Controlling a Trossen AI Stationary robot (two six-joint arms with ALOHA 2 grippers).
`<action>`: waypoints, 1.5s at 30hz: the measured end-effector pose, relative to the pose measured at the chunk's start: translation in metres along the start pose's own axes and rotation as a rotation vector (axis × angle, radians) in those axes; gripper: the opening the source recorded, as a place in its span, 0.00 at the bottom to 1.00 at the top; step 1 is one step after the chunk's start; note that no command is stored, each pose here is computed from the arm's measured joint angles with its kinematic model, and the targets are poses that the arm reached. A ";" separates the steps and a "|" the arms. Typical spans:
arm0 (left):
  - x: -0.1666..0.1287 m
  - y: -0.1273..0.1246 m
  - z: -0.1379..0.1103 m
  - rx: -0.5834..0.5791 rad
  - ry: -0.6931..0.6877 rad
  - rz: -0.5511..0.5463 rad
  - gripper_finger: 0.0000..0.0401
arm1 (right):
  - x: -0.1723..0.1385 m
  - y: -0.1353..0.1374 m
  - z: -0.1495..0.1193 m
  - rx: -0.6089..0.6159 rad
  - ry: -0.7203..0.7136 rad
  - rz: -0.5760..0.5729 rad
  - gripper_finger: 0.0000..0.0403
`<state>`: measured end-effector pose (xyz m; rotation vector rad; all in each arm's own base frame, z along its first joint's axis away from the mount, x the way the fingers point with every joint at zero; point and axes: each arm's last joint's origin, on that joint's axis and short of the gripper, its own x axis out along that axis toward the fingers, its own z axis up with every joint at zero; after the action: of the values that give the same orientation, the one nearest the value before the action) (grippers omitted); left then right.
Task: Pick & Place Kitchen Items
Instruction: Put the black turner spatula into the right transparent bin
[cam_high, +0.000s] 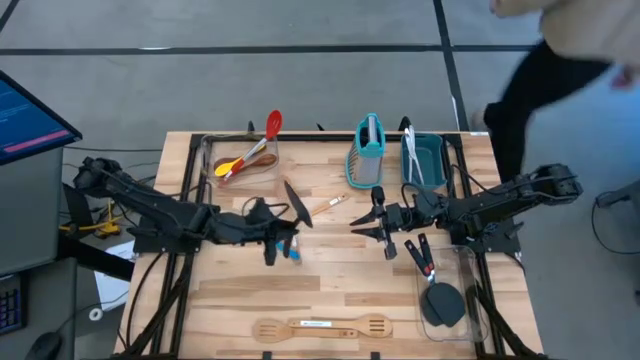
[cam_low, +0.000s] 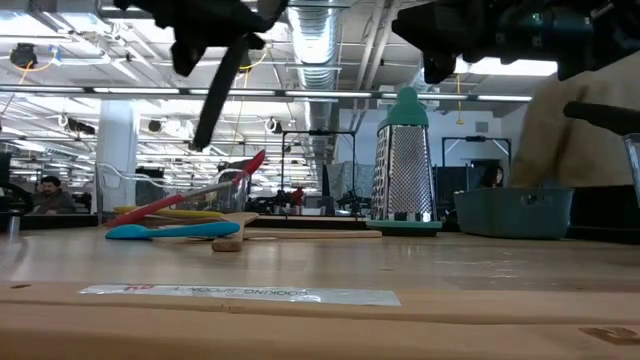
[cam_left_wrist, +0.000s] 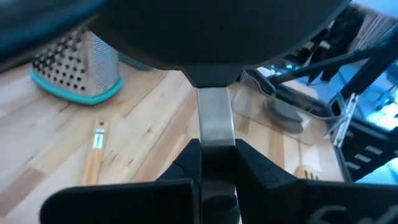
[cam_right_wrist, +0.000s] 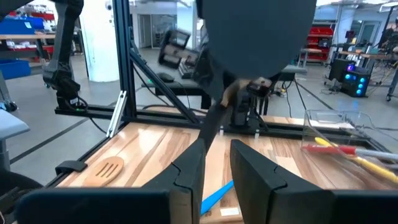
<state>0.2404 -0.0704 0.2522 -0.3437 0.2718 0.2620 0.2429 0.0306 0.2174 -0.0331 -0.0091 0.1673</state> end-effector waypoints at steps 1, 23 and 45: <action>0.005 -0.004 0.001 0.017 0.006 0.003 0.06 | 0.000 0.000 0.001 0.000 -0.006 0.000 0.17; 0.058 -0.002 0.042 0.331 -0.069 0.275 0.06 | 0.005 -0.005 0.017 -0.017 -0.065 -0.224 0.17; 0.060 0.004 0.042 0.350 -0.049 0.298 0.06 | 0.067 -0.006 0.010 -0.162 0.071 -0.410 0.59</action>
<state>0.3039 -0.0395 0.2708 0.0513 0.3147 0.5075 0.3104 0.0358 0.2283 -0.1974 0.0411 -0.2455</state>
